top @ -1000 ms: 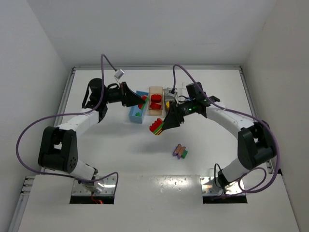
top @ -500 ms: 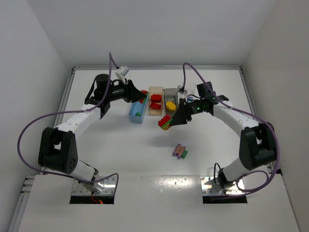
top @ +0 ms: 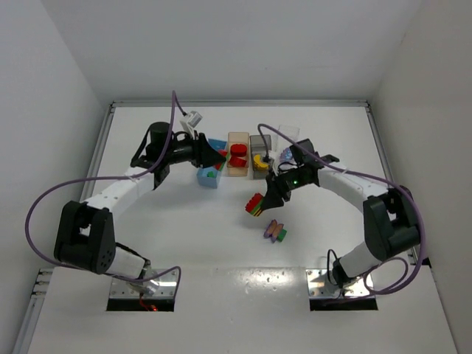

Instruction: Sort the legos into containers by color

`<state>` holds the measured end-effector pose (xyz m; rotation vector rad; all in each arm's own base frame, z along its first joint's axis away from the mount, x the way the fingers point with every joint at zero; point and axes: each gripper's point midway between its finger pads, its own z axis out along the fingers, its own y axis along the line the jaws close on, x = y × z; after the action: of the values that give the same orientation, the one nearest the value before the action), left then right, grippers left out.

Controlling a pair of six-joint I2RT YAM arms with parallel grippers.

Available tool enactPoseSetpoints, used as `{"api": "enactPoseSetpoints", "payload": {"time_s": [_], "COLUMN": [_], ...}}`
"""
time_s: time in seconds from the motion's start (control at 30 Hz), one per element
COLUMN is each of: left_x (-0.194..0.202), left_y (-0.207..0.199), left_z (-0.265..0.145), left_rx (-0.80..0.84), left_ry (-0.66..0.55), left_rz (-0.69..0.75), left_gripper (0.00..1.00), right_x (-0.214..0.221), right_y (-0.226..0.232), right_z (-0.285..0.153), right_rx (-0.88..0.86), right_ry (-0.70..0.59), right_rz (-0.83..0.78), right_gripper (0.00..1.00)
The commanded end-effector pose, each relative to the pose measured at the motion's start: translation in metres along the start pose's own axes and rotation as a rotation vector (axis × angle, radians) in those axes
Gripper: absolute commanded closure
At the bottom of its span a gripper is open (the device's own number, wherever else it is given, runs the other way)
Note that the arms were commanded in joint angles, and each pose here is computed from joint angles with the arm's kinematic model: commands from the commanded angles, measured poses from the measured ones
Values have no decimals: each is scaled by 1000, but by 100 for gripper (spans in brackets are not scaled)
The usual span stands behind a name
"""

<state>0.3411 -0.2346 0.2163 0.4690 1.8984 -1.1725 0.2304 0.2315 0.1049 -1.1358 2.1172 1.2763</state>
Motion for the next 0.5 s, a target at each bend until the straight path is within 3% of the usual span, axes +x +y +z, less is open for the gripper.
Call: {"api": "enactPoseSetpoints", "payload": {"time_s": [0.0,0.33,0.47], "left_x": [-13,-13,-7], "left_y": [-24,-18,-13], "left_z": [-8,-18,-20], "left_rx": [58,-10,-26], "left_ry": [-47,-47,-31], "left_rz": [73,102,88], "left_gripper": [71,71,71], "right_x": [20,20,20], "right_y": [-35,-92,-95], "right_z": [4,23,27], "right_rx": [160,459,489], "right_ry": [99,230,245], "right_rz": [-73,-159,-181], "right_gripper": [100,100,87]}}
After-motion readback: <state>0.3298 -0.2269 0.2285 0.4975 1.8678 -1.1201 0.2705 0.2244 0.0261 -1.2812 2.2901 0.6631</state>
